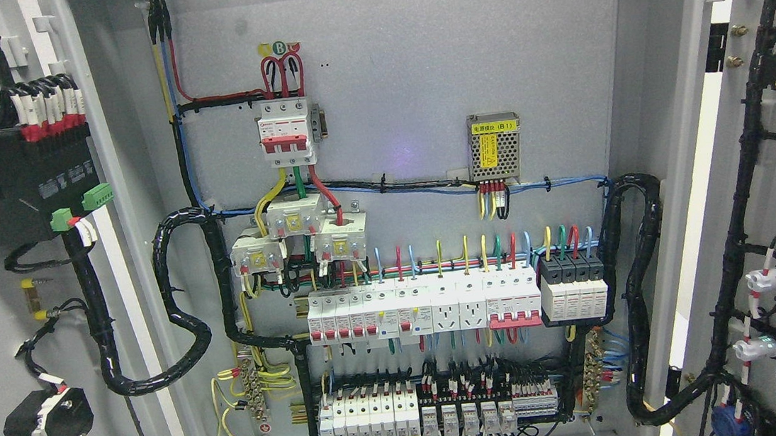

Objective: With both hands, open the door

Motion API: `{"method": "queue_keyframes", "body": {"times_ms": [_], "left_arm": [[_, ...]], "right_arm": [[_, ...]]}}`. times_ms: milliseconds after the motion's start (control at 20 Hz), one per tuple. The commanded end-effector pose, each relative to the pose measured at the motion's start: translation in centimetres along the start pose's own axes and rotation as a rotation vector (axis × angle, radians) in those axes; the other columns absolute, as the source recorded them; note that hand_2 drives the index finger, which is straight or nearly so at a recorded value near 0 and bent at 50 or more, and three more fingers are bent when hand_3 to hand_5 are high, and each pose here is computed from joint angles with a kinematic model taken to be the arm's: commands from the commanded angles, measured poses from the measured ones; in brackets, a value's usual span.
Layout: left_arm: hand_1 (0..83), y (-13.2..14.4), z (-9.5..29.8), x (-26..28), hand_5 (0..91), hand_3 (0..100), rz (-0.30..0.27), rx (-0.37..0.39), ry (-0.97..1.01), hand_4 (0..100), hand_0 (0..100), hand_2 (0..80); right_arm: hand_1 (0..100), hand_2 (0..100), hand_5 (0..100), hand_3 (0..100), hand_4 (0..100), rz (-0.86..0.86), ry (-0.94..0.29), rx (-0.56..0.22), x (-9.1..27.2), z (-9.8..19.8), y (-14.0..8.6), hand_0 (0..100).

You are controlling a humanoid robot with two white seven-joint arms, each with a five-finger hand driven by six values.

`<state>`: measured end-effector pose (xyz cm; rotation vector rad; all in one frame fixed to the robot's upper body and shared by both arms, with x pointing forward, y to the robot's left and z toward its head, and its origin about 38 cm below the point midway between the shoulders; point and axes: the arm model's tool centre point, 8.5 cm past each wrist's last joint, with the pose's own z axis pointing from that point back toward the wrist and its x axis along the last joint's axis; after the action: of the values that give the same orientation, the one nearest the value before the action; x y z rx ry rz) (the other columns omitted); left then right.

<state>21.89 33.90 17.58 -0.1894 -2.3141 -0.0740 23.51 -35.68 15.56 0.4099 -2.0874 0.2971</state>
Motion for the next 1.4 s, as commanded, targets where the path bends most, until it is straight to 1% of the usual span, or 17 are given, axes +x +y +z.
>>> {"method": "queue_keyframes", "body": {"times_ms": [0, 300, 401, 451, 601, 851, 1052, 1352], "left_arm": [[0.0, 3.3, 0.7, 3.4, 0.0, 0, -0.144, 0.035, -0.271, 3, 0, 0.0], [0.0, 5.7, 0.9, 2.9, 0.0, 0, -0.182, 0.073, -0.239, 3, 0, 0.0], [0.0, 6.8, 0.9, 2.9, 0.0, 0, -0.198, 0.097, -0.234, 3, 0, 0.0], [0.0, 7.2, 0.8, 2.8, 0.0, 0, -0.203, 0.098, -0.23, 3, 0, 0.0], [0.0, 8.4, 0.6, 2.7, 0.0, 0, -0.217, 0.118, -0.226, 3, 0, 0.0], [0.0, 9.8, 0.5, 2.7, 0.0, 0, -0.225, 0.14, -0.222, 3, 0, 0.0], [0.0, 11.0, 0.0, 2.7, 0.0, 0, -0.234, 0.163, -0.208, 3, 0, 0.0], [0.0, 13.3, -0.7, 1.8, 0.0, 0, -0.262, 0.19, -0.175, 3, 0, 0.0]], "right_arm": [[0, 0, 0, 0, 0, 0.074, 0.027, -0.024, 0.6, 0.4, -2.8, 0], [0, 0, 0, 0, 0, 0.109, 0.017, -0.021, 1.6, 0.1, -3.9, 0], [0, 0, 0, 0, 0, 0.092, 0.005, -0.035, 1.8, 0.1, -4.1, 0], [0, 0, 0, 0, 0, 0.08, -0.002, -0.036, 2.0, 0.0, -4.2, 0], [0, 0, 0, 0, 0, 0.041, -0.019, 0.0, 2.2, 0.0, -4.0, 0], [0, 0, 0, 0, 0, 0.02, -0.028, -0.021, 2.3, 0.1, -4.4, 0], [0, 0, 0, 0, 0, 0.028, -0.028, 0.01, 2.4, 0.1, -4.4, 0], [0, 0, 0, 0, 0, 0.009, -0.028, 0.032, 2.2, 0.5, -4.6, 0]]}}
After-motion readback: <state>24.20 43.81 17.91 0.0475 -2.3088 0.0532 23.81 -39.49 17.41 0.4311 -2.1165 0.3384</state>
